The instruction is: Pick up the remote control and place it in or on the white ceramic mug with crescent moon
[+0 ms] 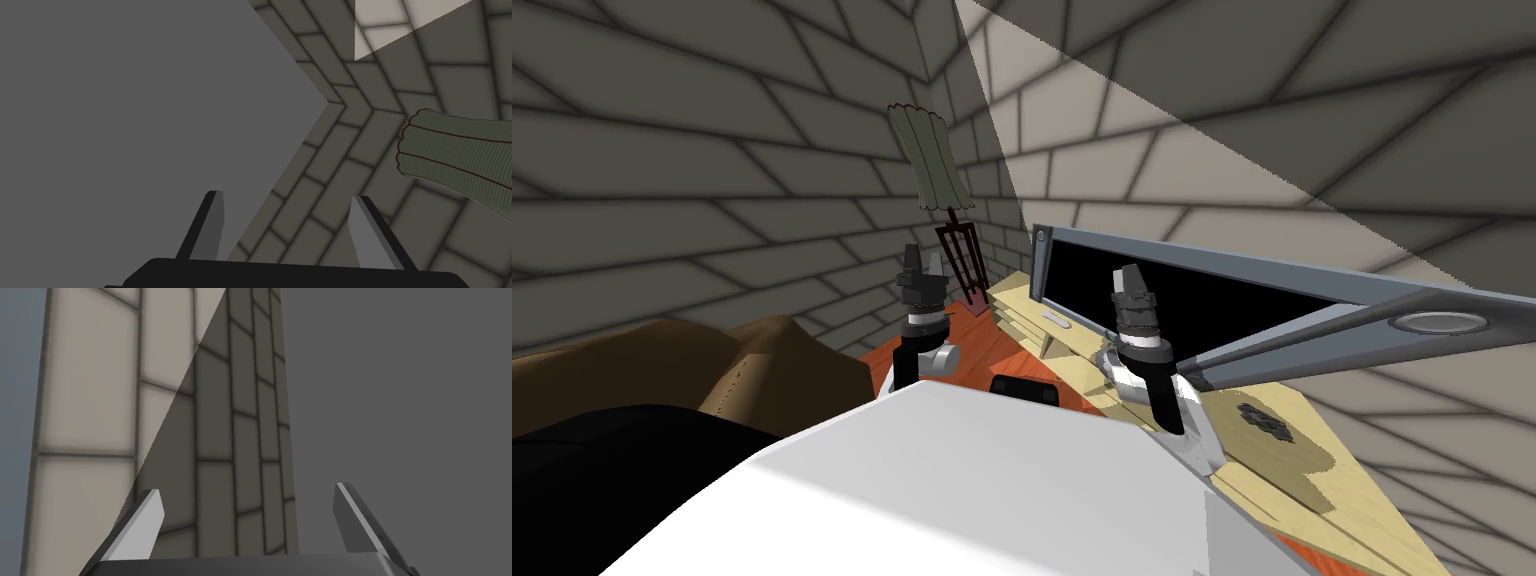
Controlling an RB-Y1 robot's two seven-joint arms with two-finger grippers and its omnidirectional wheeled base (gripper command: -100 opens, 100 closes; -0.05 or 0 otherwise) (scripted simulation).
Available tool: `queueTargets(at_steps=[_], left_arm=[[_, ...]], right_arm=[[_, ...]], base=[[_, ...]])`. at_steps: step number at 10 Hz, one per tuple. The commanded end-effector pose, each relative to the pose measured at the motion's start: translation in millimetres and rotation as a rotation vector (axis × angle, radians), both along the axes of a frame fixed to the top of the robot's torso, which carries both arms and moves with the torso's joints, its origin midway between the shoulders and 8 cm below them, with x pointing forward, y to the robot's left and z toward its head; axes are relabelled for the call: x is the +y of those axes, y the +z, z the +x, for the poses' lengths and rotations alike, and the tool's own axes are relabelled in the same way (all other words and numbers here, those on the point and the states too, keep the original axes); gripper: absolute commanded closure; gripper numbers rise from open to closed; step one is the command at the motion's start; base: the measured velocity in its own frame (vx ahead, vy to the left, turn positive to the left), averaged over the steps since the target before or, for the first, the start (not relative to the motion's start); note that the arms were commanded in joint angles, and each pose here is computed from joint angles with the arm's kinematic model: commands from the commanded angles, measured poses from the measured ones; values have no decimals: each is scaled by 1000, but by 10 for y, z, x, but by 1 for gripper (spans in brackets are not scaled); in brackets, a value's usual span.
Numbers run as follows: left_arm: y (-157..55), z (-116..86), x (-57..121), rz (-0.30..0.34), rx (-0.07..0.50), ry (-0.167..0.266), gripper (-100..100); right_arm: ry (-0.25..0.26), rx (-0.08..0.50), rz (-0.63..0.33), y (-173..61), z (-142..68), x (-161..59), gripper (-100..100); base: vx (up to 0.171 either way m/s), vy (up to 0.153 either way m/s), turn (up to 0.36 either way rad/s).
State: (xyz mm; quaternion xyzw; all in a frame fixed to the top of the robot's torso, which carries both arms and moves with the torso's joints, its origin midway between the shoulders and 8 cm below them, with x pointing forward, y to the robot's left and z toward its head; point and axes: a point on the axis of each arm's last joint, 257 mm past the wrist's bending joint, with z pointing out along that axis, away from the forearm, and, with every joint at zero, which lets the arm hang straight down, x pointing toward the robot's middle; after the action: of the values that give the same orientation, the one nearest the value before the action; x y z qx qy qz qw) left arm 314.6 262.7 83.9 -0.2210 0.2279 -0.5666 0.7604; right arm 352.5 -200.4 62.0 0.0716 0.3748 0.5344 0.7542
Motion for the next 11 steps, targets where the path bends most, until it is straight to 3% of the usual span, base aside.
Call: queueTargets(at_steps=[1, 3, 4, 6, 9, 10, 11], left_arm=[[0, 0, 0, 0, 0, 0, 0], [0, 0, 0, 0, 0, 0, 0], [0, 0, 0, 0, 0, 0, 0], [0, 0, 0, 0, 0, 0, 0], [0, 0, 0, 0, 0, 0, 0], [0, 0, 0, 0, 0, 0, 0], [0, 0, 0, 0, 0, 0, 0]], right_arm=[[-5, -6, -52, -42, 13, 96, -100], [0, -13, -180, -204, 113, 316, -100], [-5, -15, -192, -214, 114, 330, -100], [7, -11, -328, -468, 231, 529, -100], [6, -7, -429, -673, 301, 639, -100], [14, 4, -506, -875, 367, 710, -100], [12, 3, -513, -884, 367, 716, -100]], base=[[10, 119, 32], [10, 136, 108], [19, 120, 41], [42, 129, 119], [26, 106, 68], [55, 89, 109], [40, 75, 51]])
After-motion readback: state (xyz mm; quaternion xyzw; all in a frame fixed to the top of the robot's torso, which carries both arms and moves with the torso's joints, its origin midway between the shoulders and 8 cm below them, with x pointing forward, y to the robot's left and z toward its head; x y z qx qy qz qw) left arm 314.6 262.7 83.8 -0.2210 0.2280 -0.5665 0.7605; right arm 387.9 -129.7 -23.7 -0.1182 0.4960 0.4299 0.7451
